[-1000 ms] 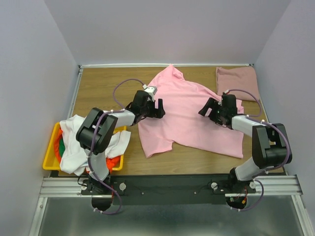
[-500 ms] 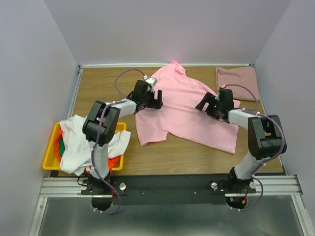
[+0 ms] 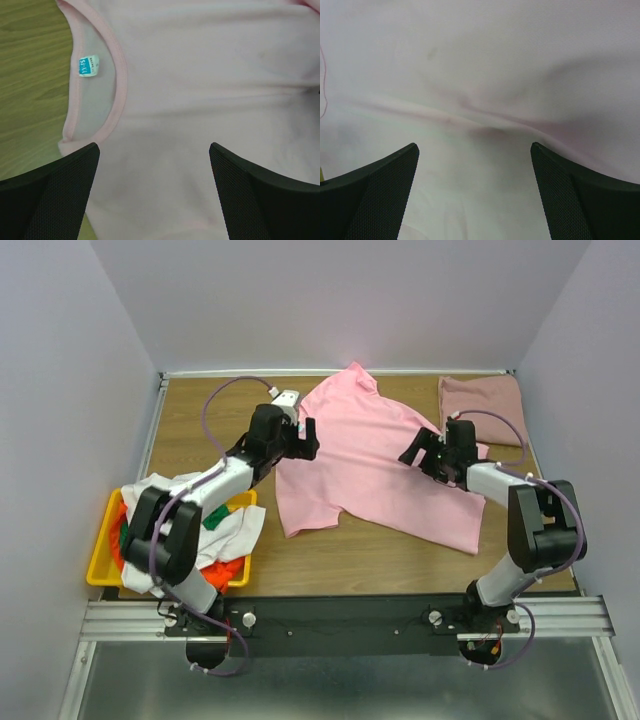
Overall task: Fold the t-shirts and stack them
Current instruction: Flatten the tshirt out
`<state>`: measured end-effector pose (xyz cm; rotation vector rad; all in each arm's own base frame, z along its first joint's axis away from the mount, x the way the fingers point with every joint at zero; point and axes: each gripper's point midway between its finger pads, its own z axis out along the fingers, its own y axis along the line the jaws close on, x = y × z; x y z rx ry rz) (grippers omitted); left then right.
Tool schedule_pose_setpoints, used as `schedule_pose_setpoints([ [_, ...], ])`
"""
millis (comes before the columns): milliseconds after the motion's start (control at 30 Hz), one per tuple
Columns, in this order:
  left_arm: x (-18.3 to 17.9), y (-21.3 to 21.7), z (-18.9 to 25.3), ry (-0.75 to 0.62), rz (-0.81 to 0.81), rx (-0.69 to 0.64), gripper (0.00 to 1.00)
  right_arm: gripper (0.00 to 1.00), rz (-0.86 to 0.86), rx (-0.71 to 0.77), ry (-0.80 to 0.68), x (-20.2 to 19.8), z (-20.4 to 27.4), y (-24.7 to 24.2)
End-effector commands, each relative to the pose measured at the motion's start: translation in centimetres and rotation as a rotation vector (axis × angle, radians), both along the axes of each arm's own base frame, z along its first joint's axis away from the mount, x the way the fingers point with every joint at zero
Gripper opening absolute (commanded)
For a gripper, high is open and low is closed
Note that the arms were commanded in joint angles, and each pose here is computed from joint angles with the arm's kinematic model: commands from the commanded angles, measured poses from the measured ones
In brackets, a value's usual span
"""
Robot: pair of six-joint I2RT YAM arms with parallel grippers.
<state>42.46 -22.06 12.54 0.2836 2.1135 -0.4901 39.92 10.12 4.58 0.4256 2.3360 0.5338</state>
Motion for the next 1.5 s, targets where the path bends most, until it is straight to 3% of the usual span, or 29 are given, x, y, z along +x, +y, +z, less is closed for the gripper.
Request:
schedule_pose_setpoints([
  [0, -4.0, 1.5, 0.6, -0.012, 0.085, -0.03, 0.98, 0.99, 0.029, -0.038, -0.029, -1.7, 1.5, 0.2],
  [333, -13.2, 3.2, -2.3, 0.072, 0.193, -0.052, 0.98, 0.99, 0.135, -0.006, -0.042, -4.8, 2.0, 3.2],
  [533, -16.2, 2.8, -2.7, 0.107, 0.179, -0.116, 0.96, 0.99, 0.128, -0.031, 0.012, -5.1, -0.1, 2.9],
  [700, -18.9, 2.7, -5.6, 0.202, 0.155, -0.101, 0.91, 0.99, 0.077, -0.069, 0.059, -5.1, -1.9, 2.0],
  [1033, -20.0, 2.9, -7.0, 0.251, 0.202, -0.114, 0.68, 1.0, 0.024, -0.136, 0.082, -5.3, -3.0, 0.4],
  [1267, -19.7, 3.1, -6.5, 0.227, 0.263, -0.132, 0.58, 1.0, 0.029, -0.138, 0.095, -5.4, -3.4, 0.4],
  [1467, -19.6, 4.4, -7.4, 0.246, 0.315, -0.027, 0.53, 1.0, 0.031, -0.137, 0.095, -5.4, -3.4, 0.5],
])
